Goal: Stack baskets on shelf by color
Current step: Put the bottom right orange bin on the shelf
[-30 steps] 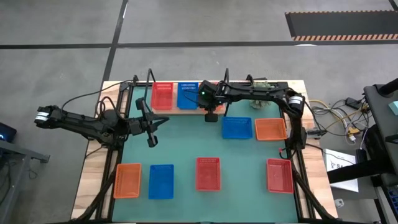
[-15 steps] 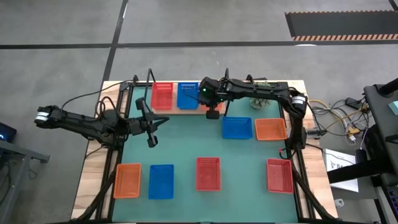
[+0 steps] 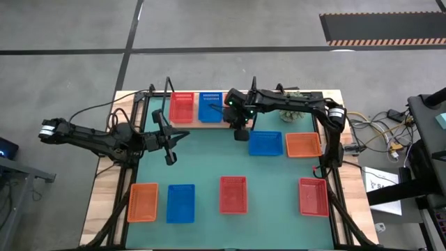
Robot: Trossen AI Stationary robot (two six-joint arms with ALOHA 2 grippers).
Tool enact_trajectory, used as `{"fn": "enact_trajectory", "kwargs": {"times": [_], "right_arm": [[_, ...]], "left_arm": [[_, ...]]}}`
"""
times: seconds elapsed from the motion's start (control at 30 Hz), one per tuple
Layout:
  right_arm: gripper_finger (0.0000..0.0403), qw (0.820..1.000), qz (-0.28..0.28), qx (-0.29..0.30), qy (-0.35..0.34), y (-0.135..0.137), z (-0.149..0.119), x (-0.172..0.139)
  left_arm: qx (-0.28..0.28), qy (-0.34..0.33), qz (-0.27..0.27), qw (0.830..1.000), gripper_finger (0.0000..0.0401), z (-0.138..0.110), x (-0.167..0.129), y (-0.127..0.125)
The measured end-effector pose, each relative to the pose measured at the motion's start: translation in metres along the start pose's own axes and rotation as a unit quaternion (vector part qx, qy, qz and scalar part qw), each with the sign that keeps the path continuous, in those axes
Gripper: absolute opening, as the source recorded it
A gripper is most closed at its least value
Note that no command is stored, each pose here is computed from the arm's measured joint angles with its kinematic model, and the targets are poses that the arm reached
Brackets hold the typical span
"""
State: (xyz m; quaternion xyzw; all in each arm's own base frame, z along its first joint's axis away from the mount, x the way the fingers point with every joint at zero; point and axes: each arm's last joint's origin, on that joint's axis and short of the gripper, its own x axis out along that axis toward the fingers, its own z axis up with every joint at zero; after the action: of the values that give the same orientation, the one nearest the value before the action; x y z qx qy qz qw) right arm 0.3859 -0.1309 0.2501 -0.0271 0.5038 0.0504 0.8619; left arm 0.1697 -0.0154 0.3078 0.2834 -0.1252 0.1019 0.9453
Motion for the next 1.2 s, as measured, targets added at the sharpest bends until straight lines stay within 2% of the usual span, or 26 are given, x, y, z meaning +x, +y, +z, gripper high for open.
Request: {"fn": "enact_trajectory", "kwargs": {"times": [0.2, 0.93, 1.2], "right_arm": [[0.0009, 0.998, -0.049, 0.010, 0.034, -0.002, -0.008, 0.006], [0.0009, 0.996, -0.072, 0.023, 0.057, -0.004, -0.011, 0.010], [0.0009, 0.992, -0.104, 0.022, 0.073, -0.006, -0.012, 0.009]], "left_arm": [[0.000, 0.000, 0.000, 1.000, 0.0000, 0.000, 0.000, 0.000], [0.000, 0.000, 0.000, 1.000, 0.0000, 0.000, 0.000, 0.000], [0.000, 0.000, 0.000, 1.000, 0.0000, 0.000, 0.000, 0.000]]}}
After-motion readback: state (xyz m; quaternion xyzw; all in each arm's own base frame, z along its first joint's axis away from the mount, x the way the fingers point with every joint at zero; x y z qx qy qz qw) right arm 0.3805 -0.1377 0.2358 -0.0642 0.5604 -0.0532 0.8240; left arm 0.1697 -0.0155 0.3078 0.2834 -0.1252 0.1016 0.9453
